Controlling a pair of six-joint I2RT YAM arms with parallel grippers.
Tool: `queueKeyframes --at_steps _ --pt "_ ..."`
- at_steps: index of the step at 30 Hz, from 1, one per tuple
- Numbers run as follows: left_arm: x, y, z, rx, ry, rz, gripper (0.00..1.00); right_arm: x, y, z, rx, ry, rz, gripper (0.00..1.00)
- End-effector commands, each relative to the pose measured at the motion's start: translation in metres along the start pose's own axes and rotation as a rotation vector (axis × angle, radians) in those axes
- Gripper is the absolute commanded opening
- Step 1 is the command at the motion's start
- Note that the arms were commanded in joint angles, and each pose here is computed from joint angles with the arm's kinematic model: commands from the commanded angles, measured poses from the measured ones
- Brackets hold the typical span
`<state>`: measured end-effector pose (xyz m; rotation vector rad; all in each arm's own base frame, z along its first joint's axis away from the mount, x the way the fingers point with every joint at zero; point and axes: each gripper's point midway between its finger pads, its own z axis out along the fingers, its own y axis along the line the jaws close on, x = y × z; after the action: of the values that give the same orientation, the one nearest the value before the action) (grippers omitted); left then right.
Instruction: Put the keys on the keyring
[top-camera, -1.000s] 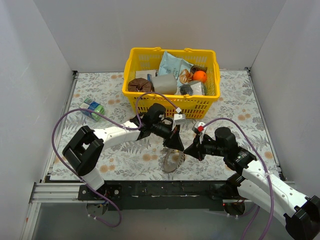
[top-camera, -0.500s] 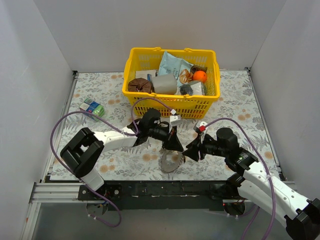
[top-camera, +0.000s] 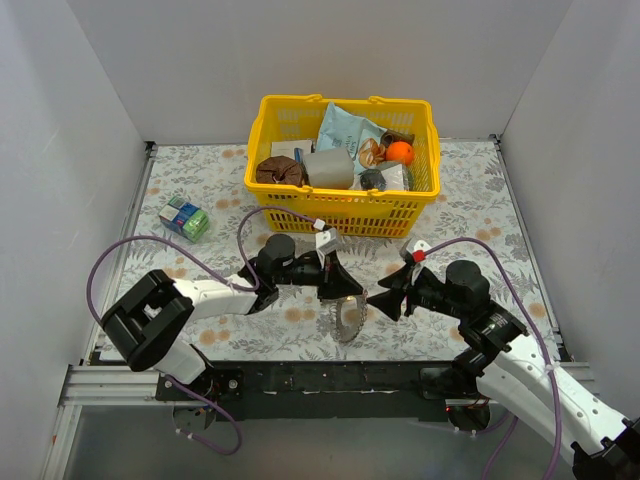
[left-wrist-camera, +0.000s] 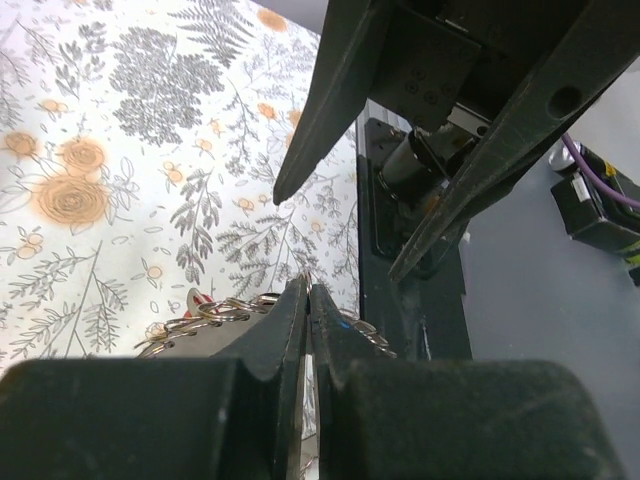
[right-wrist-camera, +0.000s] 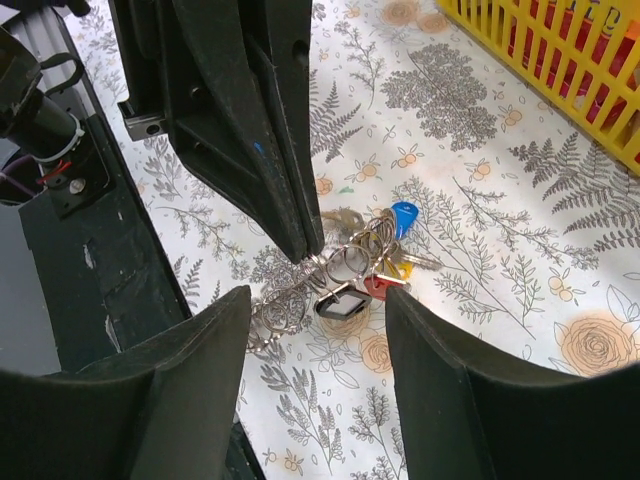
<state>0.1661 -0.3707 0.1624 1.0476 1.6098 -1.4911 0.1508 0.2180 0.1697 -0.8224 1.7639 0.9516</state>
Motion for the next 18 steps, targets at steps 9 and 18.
queueKeyframes --at_steps 9,18 --pt "-0.025 -0.008 -0.010 0.009 -0.233 0.075 0.00 -0.031 0.002 0.002 -0.021 -0.118 -0.044 0.58" --pt "-0.017 -0.009 -0.019 0.004 -0.292 0.104 0.00 -0.026 -0.003 0.004 -0.038 -0.128 -0.008 0.55"
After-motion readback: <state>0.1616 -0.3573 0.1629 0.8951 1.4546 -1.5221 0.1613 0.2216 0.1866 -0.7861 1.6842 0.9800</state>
